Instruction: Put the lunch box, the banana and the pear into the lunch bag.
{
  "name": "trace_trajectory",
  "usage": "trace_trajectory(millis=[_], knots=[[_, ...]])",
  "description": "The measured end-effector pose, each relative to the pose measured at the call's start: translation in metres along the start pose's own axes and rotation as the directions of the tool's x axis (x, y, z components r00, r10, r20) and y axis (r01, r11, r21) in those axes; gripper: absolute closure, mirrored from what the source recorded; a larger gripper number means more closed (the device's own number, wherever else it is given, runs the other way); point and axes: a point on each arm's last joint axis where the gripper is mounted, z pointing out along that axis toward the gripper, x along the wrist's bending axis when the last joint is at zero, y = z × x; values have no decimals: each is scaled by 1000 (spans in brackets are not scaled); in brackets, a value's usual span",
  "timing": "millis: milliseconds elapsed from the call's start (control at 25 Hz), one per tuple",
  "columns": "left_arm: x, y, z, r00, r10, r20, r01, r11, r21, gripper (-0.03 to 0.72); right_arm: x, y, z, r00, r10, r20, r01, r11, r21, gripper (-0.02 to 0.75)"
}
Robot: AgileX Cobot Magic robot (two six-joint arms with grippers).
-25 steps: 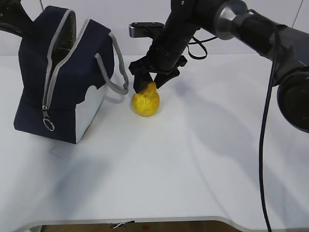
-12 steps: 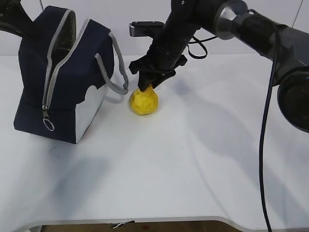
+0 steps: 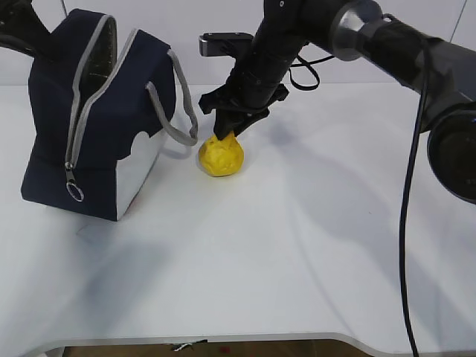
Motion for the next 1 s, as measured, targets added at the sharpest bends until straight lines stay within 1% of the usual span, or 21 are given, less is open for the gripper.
trace_trajectory(millis=[240, 520, 720, 800, 880, 920, 1000], knots=[[0, 0, 0, 1000, 0, 0, 0, 1000, 0, 664, 0, 0, 0, 1000, 0, 0, 0, 1000, 0, 522], [1, 0, 0, 1000, 3, -7, -3, 1000, 3, 664, 2, 2, -6, 1000, -6, -1, 6, 1000, -3, 530], [1, 0, 0, 1000, 3, -9, -3, 1000, 4, 664, 10, 10, -46, 999, -28, 15, 29, 997, -75, 531], [1, 0, 0, 1000, 3, -9, -3, 1000, 4, 664, 14, 13, -69, 998, -43, 42, 47, 993, -111, 532], [1, 0, 0, 1000, 3, -9, -3, 1000, 4, 664, 18, 15, -96, 995, -60, 86, 72, 986, -150, 532], [1, 0, 0, 1000, 4, -9, -4, 1000, 5, 652, 20, 16, -110, 992, -67, 109, 85, 981, -172, 532], [1, 0, 0, 1000, 4, -9, -4, 1000, 5, 661, 24, 17, -132, 989, -70, 129, 96, 973, -208, 532]])
